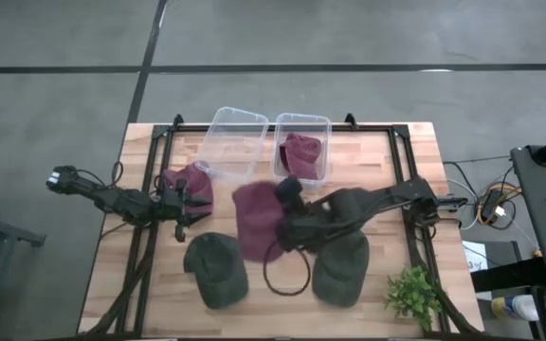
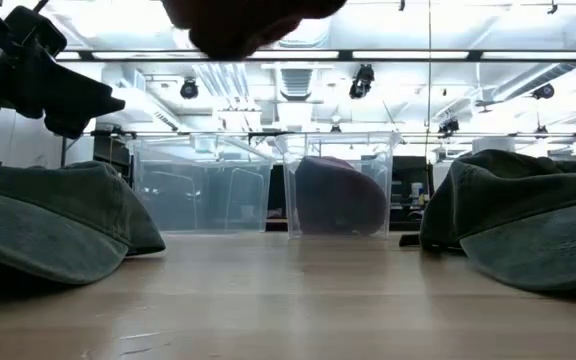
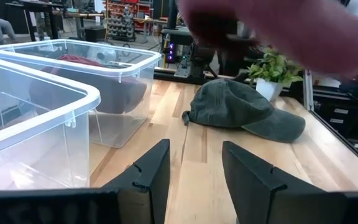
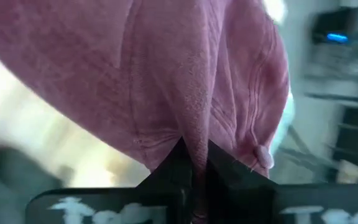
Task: Pick & Place hat
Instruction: Put the bottom red cap into the right transparent bin
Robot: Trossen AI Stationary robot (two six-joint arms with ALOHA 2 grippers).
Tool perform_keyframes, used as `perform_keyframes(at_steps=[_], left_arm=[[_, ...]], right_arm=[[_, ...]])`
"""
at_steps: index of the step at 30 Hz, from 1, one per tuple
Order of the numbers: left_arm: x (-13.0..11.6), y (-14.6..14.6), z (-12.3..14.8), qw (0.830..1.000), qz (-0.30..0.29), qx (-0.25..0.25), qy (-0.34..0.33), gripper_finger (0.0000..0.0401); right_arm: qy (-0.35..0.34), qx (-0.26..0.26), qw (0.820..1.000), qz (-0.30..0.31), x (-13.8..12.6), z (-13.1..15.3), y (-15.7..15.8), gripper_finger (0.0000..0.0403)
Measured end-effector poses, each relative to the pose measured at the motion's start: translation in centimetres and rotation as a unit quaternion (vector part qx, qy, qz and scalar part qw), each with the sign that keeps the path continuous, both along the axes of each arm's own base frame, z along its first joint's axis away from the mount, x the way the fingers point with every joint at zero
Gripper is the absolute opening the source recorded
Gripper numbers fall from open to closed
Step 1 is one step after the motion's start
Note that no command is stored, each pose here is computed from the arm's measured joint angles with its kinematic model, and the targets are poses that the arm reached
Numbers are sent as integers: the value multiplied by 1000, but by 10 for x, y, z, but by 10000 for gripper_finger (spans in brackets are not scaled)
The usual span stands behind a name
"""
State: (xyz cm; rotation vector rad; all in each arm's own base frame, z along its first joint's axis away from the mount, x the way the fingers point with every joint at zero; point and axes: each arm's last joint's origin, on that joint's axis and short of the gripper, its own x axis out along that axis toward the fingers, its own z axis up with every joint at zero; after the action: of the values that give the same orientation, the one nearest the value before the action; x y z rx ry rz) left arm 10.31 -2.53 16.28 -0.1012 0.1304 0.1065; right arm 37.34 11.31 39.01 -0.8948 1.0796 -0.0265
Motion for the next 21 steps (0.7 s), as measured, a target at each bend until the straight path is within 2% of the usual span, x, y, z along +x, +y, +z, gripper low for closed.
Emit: perform_keyframes(at_steps=[2,4,11,16,21], left_arm=[[0,0,0,1000,0,0,0,140],[0,0,0,1000,0,0,0,140],[0,0,0,1000,0,0,0,140],[0,0,0,1000,0,0,0,140],[0,0,0,1000,0,0,0,140]], right_arm=[[-8,-47,999,-1,-12,11,-6,8],[-2,-71,997,13,-23,20,-12,8],[-63,-46,997,-26,-61,55,-30,8],[-106,-56,992,-41,-84,76,-39,8],[-133,-66,987,-67,-96,86,-44,8]])
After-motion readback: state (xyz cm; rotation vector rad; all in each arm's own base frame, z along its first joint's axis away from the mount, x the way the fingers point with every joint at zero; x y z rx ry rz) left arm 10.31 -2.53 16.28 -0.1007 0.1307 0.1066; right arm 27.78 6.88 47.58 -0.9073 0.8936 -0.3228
